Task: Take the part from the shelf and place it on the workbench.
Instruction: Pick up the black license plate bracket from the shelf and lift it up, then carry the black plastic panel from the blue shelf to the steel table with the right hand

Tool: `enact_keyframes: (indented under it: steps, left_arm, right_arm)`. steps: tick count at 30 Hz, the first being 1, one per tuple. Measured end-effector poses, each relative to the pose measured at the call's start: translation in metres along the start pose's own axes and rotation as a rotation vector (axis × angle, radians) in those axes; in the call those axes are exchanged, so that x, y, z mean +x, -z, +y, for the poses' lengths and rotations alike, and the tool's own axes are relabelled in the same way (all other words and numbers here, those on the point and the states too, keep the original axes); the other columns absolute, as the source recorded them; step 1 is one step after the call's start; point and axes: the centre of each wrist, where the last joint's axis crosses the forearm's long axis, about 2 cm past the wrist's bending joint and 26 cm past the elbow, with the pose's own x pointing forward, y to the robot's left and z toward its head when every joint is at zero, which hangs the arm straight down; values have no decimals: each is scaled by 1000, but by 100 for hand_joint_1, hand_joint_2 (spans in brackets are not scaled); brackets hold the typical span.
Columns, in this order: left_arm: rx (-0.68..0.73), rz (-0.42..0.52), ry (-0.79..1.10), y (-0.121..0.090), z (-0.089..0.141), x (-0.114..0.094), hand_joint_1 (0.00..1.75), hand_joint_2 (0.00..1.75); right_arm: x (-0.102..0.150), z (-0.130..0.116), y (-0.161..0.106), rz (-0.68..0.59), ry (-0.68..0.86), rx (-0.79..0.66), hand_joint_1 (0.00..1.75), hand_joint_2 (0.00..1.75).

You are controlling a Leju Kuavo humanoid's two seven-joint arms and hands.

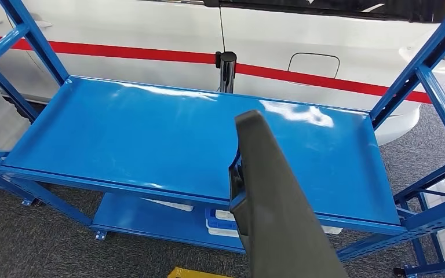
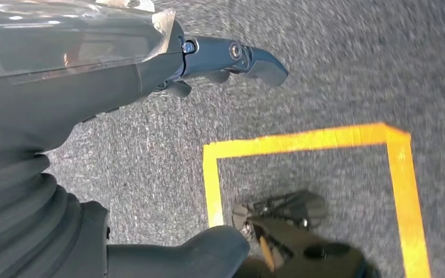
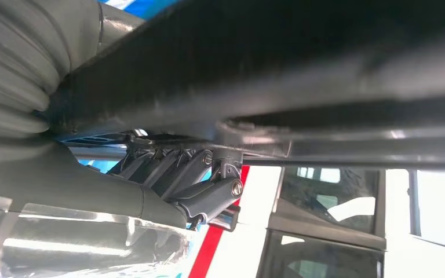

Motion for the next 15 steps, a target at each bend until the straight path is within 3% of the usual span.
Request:
enact_keyframes:
  steps: [15]
  left_arm:
    - [-300,-78,215,5,12,0,0,175]
  right_arm:
    - [7,-13,2,-11,-49,-21,175,175]
